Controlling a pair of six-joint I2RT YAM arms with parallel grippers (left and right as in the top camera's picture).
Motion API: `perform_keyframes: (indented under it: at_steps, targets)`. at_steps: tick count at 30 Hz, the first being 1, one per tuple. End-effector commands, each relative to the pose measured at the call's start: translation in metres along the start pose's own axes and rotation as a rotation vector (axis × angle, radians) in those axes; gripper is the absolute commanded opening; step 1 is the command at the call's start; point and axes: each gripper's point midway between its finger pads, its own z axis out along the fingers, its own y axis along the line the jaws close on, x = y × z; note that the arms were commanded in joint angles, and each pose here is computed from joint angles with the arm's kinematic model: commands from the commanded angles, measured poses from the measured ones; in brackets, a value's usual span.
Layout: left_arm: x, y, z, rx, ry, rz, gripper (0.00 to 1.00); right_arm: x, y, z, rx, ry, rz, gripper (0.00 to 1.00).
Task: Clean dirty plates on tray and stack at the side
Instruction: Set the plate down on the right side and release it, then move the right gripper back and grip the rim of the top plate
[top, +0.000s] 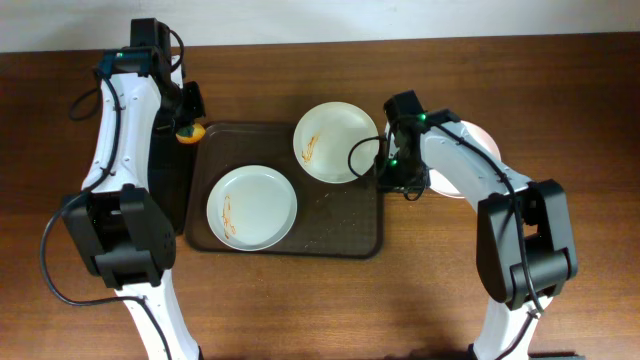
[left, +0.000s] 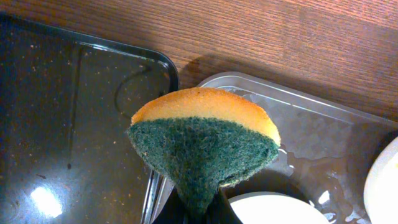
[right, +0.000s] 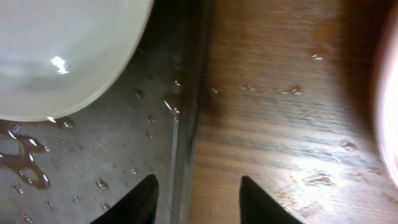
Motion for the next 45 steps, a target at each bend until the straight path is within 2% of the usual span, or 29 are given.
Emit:
perform_keyframes:
  at_steps: [1,3,6,10,16,29,30,31,32,34,36,39,45]
  targets:
    - [-0.003,0.000,0.001,-0.005,-0.006,0.008,0.01,0.010,0.008,0.011,-0.067,0.019,-0.029,0.39]
    - [-0.003,0.000,0.001,-0.005,-0.007,0.008,0.01,0.011,0.007,0.015,-0.069,0.013,-0.031,0.35]
    - [-0.003,0.000,0.001,-0.005,-0.007,0.008,0.01,0.008,0.007,0.016,-0.065,0.001,-0.029,0.19]
    - [-0.003,0.000,0.001,-0.005,-0.007,0.008,0.01,0.004,0.006,0.017,-0.060,-0.014,-0.031,0.05]
    - [-0.003,0.000,0.001,-0.005,-0.007,0.008,0.01,-0.005,0.001,0.019,-0.060,-0.041,-0.024,0.04]
    - [-0.004,0.000,0.001,-0.004,-0.013,0.008,0.01,-0.056,-0.005,-0.001,-0.084,-0.218,-0.027,0.04]
    - [-0.004,0.000,0.001,-0.004,-0.013,0.008,0.01,-0.059,-0.002,-0.007,-0.091,-0.221,-0.028,0.06]
    - [-0.004,0.000,0.001,-0.004,-0.013,0.008,0.01,-0.061,0.001,-0.013,-0.103,-0.217,-0.030,0.28]
    - [-0.004,0.000,0.001,-0.004,-0.013,0.008,0.01,-0.062,0.005,-0.021,-0.117,-0.212,-0.031,0.41]
    - [-0.004,0.000,0.001,-0.004,-0.013,0.008,0.01,-0.062,0.023,-0.045,-0.176,-0.184,-0.039,0.49]
    - [-0.004,-0.001,0.001,0.000,-0.012,0.008,0.01,-0.060,0.045,-0.065,-0.236,-0.164,-0.065,0.51]
    - [-0.003,-0.002,0.001,0.000,-0.010,0.010,0.01,-0.054,0.083,-0.068,-0.272,-0.157,-0.098,0.53]
    - [-0.001,-0.012,0.002,0.005,-0.008,0.031,0.01,-0.032,0.152,-0.013,-0.272,-0.090,-0.112,0.49]
